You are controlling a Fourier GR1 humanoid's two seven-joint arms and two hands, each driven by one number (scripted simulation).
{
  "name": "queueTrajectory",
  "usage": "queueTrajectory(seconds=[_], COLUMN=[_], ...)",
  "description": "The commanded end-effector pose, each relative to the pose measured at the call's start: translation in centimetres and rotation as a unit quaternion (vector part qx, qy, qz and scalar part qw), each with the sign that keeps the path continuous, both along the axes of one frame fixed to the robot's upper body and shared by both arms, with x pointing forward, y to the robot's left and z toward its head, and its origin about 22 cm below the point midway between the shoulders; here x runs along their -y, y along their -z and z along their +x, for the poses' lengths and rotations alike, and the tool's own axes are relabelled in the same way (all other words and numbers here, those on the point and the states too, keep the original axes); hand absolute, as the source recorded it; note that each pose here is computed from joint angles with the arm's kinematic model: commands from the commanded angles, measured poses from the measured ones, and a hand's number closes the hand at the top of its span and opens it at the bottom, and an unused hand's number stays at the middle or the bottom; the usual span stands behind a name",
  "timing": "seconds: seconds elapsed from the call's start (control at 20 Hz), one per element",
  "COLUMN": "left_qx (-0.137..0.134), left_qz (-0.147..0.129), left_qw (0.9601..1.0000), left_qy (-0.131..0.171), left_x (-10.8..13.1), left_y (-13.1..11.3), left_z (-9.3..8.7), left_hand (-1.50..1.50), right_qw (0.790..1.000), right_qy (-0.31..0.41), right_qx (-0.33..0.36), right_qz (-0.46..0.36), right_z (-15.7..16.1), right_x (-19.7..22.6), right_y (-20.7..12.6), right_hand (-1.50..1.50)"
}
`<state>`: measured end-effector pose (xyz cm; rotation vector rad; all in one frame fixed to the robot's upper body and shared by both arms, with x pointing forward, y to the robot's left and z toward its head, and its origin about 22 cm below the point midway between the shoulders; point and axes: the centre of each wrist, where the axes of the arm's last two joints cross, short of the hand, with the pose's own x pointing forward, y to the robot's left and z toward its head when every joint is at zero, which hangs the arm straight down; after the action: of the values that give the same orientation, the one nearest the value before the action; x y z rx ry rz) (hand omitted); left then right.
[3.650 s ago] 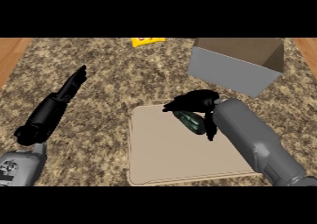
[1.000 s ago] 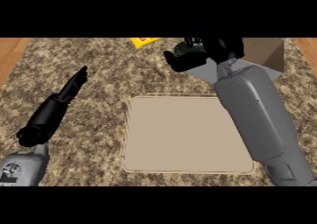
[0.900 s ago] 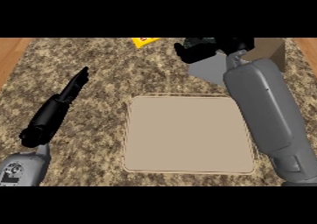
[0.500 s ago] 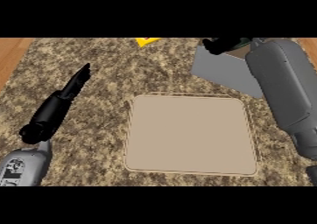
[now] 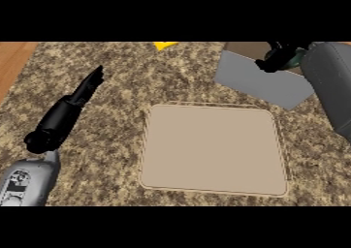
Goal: Pick the eggplant from the tray and place it in the cardboard box
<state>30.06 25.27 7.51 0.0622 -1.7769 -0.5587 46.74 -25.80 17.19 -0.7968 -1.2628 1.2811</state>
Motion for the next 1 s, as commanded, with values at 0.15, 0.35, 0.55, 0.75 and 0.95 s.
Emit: queueTrajectory(seconds=[0.15, 0.35, 0.55, 0.75, 0.95], left_qx=[-0.008, -0.009, -0.002, 0.004, -0.004], left_qz=[0.004, -0.001, 0.001, -0.004, -0.004], left_qw=[1.0000, 1.0000, 1.0000, 1.0000, 1.0000], left_qy=[0.002, 0.003, -0.006, -0.004, 0.004], left_x=[-0.7, -0.6, -1.1, -0.1, 0.1], left_y=[0.4, 0.7, 0.8, 0.2, 1.0], left_z=[-0.4, -1.4, -0.6, -0.4, 0.0], left_hand=[0.00, 0.00, 0.00, 0.00, 0.00], right_qw=[0.994, 0.988, 0.929, 0.855, 0.824], right_qy=[-0.067, -0.111, -0.103, -0.041, 0.031], right_qx=[-0.086, -0.023, 0.050, 0.041, 0.039], right_qz=[0.010, 0.106, 0.352, 0.515, 0.565], right_z=[-0.3, 0.0, 0.2, 0.2, -0.5], right_x=[4.2, 3.1, 3.9, 5.0, 7.1], right_y=[0.5, 0.6, -0.6, -0.9, 0.6], right_hand=[-1.50, -1.50, -1.50, -1.50, -1.50])
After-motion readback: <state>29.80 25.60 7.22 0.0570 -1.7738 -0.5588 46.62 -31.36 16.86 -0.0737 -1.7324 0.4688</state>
